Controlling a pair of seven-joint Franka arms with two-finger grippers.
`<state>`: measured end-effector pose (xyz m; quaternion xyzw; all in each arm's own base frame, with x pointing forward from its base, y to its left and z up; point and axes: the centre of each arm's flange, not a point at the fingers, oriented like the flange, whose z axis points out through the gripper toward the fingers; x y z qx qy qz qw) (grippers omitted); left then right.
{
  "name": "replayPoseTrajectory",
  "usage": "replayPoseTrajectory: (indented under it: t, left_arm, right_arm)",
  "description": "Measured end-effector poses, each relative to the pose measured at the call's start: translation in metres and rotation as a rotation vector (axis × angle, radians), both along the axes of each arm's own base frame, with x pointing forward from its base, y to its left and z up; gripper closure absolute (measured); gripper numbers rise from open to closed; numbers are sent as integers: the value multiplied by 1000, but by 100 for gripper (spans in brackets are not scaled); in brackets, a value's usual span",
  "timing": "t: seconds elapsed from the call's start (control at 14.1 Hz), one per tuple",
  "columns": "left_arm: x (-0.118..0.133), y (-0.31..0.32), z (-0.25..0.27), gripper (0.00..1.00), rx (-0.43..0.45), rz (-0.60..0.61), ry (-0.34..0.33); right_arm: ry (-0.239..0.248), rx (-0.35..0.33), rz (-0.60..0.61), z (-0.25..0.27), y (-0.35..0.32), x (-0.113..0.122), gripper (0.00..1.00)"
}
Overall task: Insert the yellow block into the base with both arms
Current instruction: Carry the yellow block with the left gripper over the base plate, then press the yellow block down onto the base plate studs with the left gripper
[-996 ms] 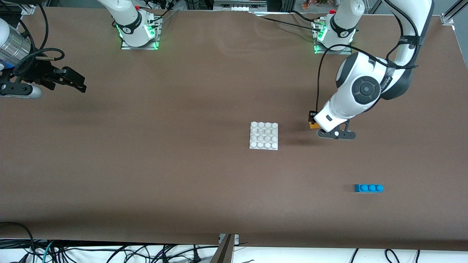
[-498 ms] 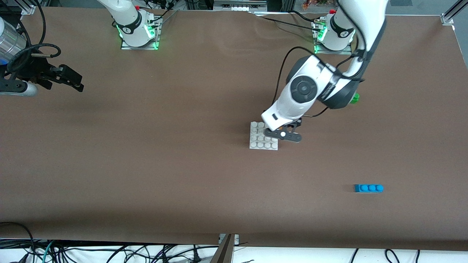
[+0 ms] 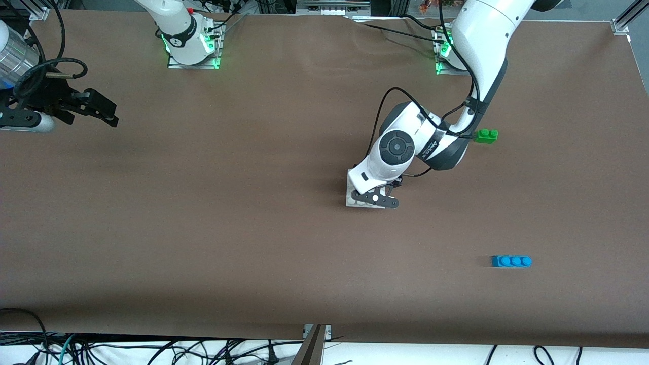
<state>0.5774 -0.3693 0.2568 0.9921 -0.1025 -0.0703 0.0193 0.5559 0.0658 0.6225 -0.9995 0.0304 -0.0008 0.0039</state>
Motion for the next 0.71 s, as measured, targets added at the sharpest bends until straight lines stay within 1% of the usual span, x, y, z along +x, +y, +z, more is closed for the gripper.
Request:
replayPoseTrajectory:
  t: [0.43, 0.71]
  left_arm:
    - [-1, 0, -19, 39, 3, 0, 16]
    - [-7, -10, -24, 39, 2, -12, 19]
  right_arm:
    - [0, 0, 0, 0, 0, 0, 0]
    - [0, 0, 0, 0, 0, 0, 0]
